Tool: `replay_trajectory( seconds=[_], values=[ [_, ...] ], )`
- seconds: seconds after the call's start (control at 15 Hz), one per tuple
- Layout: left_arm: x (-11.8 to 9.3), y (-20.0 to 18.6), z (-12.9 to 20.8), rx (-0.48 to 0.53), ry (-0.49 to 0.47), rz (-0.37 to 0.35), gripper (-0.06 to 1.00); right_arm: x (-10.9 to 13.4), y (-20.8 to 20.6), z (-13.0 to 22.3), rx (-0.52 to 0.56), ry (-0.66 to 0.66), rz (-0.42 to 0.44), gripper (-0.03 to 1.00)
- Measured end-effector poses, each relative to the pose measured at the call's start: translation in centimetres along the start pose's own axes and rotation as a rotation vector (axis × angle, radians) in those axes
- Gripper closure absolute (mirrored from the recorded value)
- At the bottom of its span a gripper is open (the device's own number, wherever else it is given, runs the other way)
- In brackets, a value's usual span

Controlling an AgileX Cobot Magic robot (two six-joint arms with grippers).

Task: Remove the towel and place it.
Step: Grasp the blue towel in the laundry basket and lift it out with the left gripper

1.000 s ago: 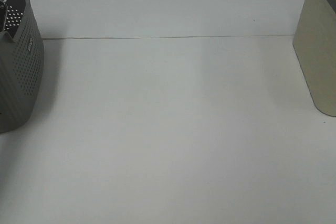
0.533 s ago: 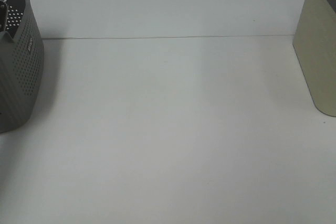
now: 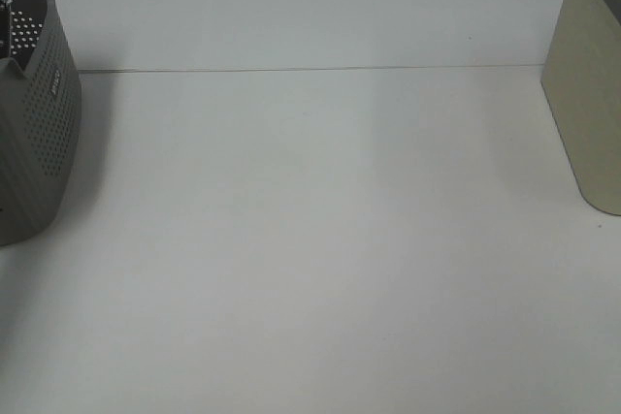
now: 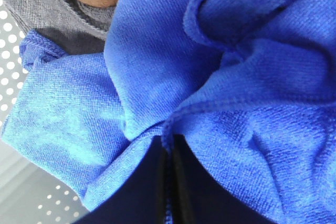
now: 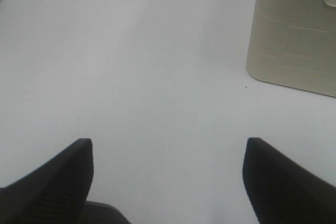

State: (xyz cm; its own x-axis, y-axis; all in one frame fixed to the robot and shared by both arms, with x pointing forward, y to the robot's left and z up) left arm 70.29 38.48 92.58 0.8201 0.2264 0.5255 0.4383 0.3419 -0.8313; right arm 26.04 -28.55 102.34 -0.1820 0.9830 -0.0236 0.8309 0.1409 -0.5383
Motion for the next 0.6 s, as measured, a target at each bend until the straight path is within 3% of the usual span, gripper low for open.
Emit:
replay_trajectory(
  seconds=[0.2, 0.4, 0.47, 0.6],
  values=[
    [0.7, -1.3, 0.1, -0.008, -0.032, -0.030, 0.94, 0.0, 0.0, 0.0, 0.000, 0.000, 0.000, 0.20],
    [3.5, -8.0, 0.3, -0.070, -0.141, -0.192, 0.94, 0.0, 0.0, 0.0, 0.000, 0.000, 0.000, 0.20],
    [4.7, -13.3, 0.6, -0.111, -0.168, -0.297, 0.94, 0.0, 0.0, 0.0, 0.000, 0.000, 0.000, 0.20],
    [5.2, -16.6, 1.0, -0.138, -0.179, -0.363, 0.94, 0.0, 0.0, 0.0, 0.000, 0.000, 0.000, 0.20]
  ],
)
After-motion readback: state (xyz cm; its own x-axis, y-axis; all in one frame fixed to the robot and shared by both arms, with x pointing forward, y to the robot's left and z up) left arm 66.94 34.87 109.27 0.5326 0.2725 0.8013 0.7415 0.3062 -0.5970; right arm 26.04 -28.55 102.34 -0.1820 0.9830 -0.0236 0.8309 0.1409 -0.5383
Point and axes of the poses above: a point on each arm's last joint axis where the gripper is mounted, y pointing out along that axis toward the gripper, x along the wrist's bending axis when the last joint is at zero, z = x × y, the point moved 4 cm from there along y, pointing out along that axis toward the gripper, and after that the axes turned 3 degrees about -y, right-handed, at the moved point
